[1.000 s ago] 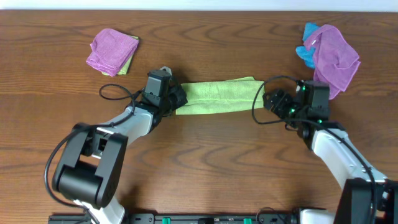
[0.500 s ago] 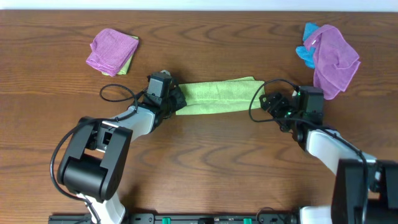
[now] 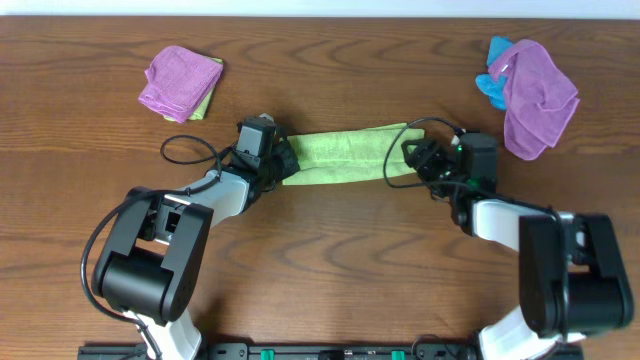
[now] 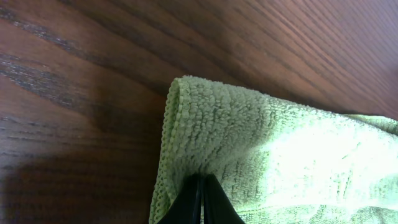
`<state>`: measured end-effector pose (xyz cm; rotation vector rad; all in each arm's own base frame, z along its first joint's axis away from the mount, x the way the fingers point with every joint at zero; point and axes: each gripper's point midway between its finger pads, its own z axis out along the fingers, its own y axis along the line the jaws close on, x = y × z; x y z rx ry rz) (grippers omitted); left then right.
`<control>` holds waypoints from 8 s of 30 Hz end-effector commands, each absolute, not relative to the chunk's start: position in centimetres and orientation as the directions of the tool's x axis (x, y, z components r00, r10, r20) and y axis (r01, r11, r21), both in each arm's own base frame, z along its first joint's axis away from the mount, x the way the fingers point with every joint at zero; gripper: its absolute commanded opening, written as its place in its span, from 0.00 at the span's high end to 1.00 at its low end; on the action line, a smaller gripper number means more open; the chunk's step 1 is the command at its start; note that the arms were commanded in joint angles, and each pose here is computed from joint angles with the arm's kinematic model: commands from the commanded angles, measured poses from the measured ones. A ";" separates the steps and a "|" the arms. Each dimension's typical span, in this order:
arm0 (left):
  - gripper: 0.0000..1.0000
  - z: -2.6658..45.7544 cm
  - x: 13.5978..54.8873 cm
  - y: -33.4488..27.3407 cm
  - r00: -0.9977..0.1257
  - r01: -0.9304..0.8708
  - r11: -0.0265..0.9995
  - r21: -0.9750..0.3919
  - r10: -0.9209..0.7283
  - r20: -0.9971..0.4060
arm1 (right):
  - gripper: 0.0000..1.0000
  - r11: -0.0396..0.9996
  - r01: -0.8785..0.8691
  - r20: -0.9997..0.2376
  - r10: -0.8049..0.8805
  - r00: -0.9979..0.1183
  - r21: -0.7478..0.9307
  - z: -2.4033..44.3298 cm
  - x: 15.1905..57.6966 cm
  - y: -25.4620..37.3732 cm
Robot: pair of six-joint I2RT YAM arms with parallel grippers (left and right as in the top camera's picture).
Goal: Fold the cloth
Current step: 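Regrasp the folded strip ends with both grippers and press flat, then fold the strip's right end toward the left gripper with the right gripper, then release the cloth with the right gripper and retract it to rest, then lift the folded green cloth with the left gripper and carry it to the pink stack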
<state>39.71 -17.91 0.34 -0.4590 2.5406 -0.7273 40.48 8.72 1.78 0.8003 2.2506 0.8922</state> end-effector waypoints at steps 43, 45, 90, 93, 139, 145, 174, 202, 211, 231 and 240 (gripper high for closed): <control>0.94 1.8 40.8 -19.2 -0.862 -0.133 0.793 -0.594 -0.389 -0.326 | 0.99 0.752 -0.128 -0.642 0.447 -0.623 0.647 12.7 41.5 17.3; 0.94 1.8 40.8 -19.2 -0.861 -0.133 0.793 -0.594 -0.389 -0.327 | 0.98 0.761 -0.136 -0.650 0.430 -0.626 0.634 13.0 41.6 17.9; 0.94 10.8 42.4 -12.7 -0.763 -0.075 0.803 -0.591 -0.428 -0.484 | 0.84 0.821 -0.286 -0.611 0.094 -0.786 0.494 6.8 39.0 28.5; 0.94 11.4 42.3 -12.7 -0.757 -0.063 0.806 -0.588 -0.422 -0.498 | 0.72 0.817 -0.296 -0.606 0.080 -0.791 0.494 6.7 38.5 29.0; 0.04 11.9 39.4 -11.3 -0.807 -0.150 0.761 -0.631 -0.463 -0.367 | 0.01 0.880 -0.233 -0.570 0.052 -0.820 0.415 15.5 33.7 18.3; 0.04 12.0 38.3 -12.6 -0.845 -0.139 0.721 -0.679 -0.444 -0.298 | 0.01 0.914 -0.228 -0.597 0.020 -0.802 0.336 19.4 28.8 12.7; 0.05 6.4 32.8 -17.0 -0.894 -0.344 0.652 -0.676 -0.448 0.023 | 0.01 0.916 -0.023 -0.689 0.285 -0.666 0.401 16.2 17.0 5.0; 0.03 0.8 34.8 -18.8 -0.840 -0.432 0.504 -0.748 -0.527 0.130 | 0.01 0.916 -0.023 -0.689 0.285 -0.667 0.401 16.2 17.0 5.0; 0.01 -0.3 34.8 -19.1 -0.834 -0.428 0.553 -0.715 -0.546 0.077 | 0.01 0.916 -0.023 -0.689 0.285 -0.667 0.401 16.2 17.0 5.0; 0.73 -2.9 36.4 -20.0 -0.849 -0.353 0.572 -0.740 -0.529 -0.004 | 0.01 0.916 -0.023 -0.689 0.285 -0.667 0.401 16.2 17.0 5.0; 0.95 1.2 38.7 -22.3 -0.885 -0.221 0.487 -0.845 -0.464 -0.037 | 0.01 0.916 -0.023 -0.689 0.285 -0.667 0.401 16.2 17.0 5.0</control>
